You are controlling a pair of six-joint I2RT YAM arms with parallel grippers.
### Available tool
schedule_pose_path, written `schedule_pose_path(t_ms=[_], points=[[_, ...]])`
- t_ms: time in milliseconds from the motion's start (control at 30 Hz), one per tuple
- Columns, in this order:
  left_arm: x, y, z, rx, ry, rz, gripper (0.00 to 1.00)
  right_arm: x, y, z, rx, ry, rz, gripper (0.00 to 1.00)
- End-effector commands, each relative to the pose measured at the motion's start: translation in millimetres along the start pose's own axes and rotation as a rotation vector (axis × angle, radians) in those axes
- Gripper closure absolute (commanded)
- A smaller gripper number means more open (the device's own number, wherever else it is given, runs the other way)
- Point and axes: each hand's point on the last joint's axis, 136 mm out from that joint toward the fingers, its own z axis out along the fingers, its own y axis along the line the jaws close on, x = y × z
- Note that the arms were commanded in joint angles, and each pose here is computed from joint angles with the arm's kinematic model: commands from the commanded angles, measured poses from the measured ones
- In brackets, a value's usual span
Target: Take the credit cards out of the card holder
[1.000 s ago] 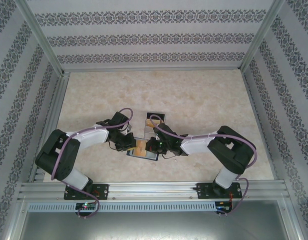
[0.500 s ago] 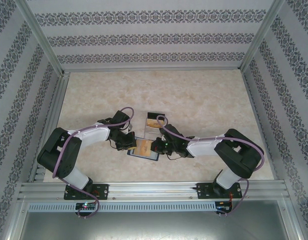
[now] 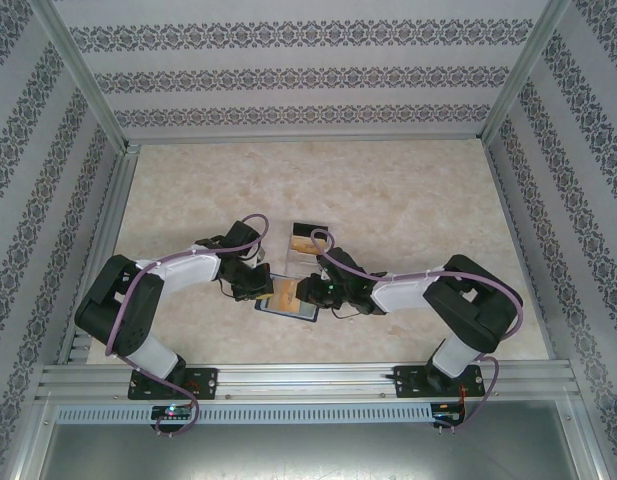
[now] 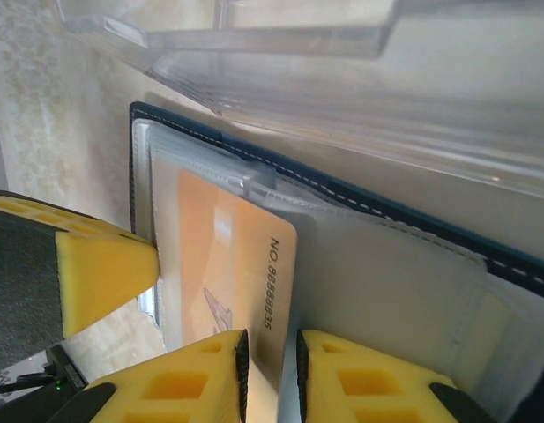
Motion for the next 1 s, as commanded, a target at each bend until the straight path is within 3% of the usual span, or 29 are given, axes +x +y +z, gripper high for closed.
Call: schedule_pose_path(t_ms=[0, 100, 300, 767, 967], points=[[16, 40, 11, -0.154, 0.056, -0.048, 1.00, 4, -9, 8, 0.025, 0.015, 0.029, 0.76], [16, 40, 11, -0.155, 0.056, -0.048, 1.00, 4, -8, 7, 0.018, 0.011, 0.027, 0.79], [16, 41, 11, -0.161, 0.056, -0.049, 1.00, 3, -11, -2, 0.020, -0.011, 0.028, 1.00], [14, 41, 10, -0.173, 0.055, -0.043, 1.00, 3, -26, -53, 0.003, -0.072, 0.012, 1.00], [11, 33, 6, -0.145, 0.039, -0.028, 1.00, -4, -7, -102, 0.056, -0.102, -0.163, 1.00]])
